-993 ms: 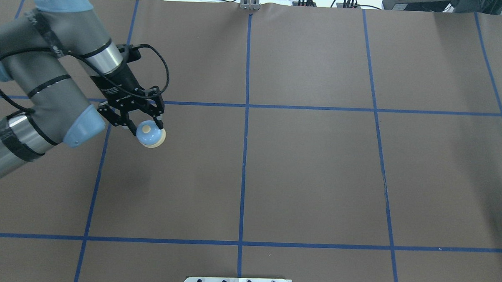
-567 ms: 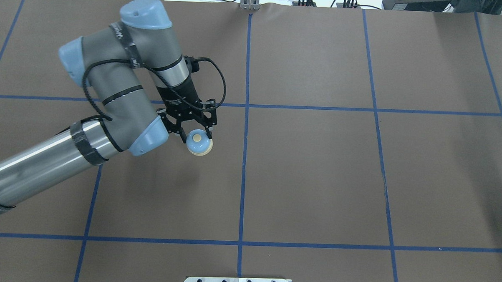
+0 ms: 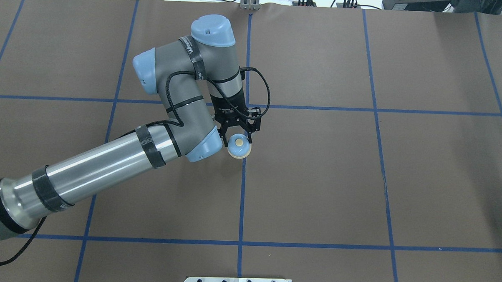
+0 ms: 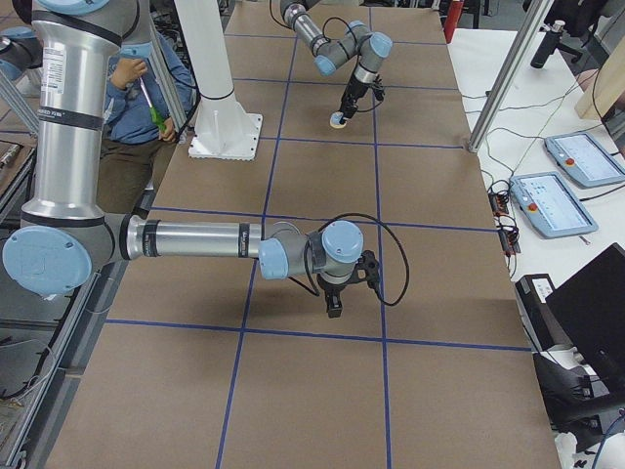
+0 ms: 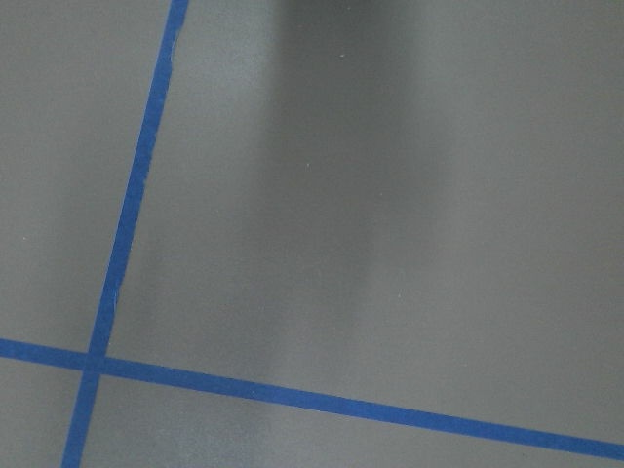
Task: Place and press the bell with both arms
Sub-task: 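Carry the blue bell with the left gripper toward the table center, then lower the bell onto the table and open the left gripper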
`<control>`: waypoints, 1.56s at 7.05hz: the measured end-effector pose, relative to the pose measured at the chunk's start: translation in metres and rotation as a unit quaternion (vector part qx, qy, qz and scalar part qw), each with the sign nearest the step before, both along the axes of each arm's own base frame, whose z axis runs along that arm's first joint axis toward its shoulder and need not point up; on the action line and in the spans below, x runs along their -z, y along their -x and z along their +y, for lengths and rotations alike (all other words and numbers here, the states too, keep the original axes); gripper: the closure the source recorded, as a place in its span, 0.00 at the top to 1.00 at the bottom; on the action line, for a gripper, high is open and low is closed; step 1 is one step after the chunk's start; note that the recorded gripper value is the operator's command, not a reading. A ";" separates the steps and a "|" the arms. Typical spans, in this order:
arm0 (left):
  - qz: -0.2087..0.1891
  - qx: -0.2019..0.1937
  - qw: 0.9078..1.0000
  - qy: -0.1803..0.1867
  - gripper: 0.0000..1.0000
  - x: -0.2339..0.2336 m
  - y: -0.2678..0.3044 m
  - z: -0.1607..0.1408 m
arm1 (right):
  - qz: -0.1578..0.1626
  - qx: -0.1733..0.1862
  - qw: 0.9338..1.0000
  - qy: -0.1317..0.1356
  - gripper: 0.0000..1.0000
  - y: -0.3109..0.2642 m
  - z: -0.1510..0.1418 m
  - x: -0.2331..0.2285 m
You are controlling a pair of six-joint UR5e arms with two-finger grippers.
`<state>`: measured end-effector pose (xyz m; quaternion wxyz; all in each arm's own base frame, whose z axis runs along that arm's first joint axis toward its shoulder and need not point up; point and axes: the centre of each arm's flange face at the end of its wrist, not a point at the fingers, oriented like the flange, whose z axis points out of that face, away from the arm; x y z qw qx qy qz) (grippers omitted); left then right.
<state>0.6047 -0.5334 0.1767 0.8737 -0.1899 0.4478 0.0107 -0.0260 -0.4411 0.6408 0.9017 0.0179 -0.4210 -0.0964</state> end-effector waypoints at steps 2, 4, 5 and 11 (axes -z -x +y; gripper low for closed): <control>0.000 0.009 1.000 0.004 0.48 -0.002 -0.014 -0.001 | 0.000 0.000 1.000 0.001 1.00 0.000 0.000 0.000; -0.001 0.008 1.000 0.003 0.56 -0.005 -0.021 0.003 | 0.000 0.000 1.000 0.002 1.00 0.000 0.000 -0.001; -0.001 0.006 1.000 0.003 0.68 -0.006 -0.024 0.005 | 0.000 0.000 1.000 0.003 1.00 0.000 0.000 -0.001; 0.002 0.004 1.000 -0.004 0.87 -0.009 -0.032 0.012 | -0.001 0.001 1.000 0.002 1.00 0.001 -0.001 -0.001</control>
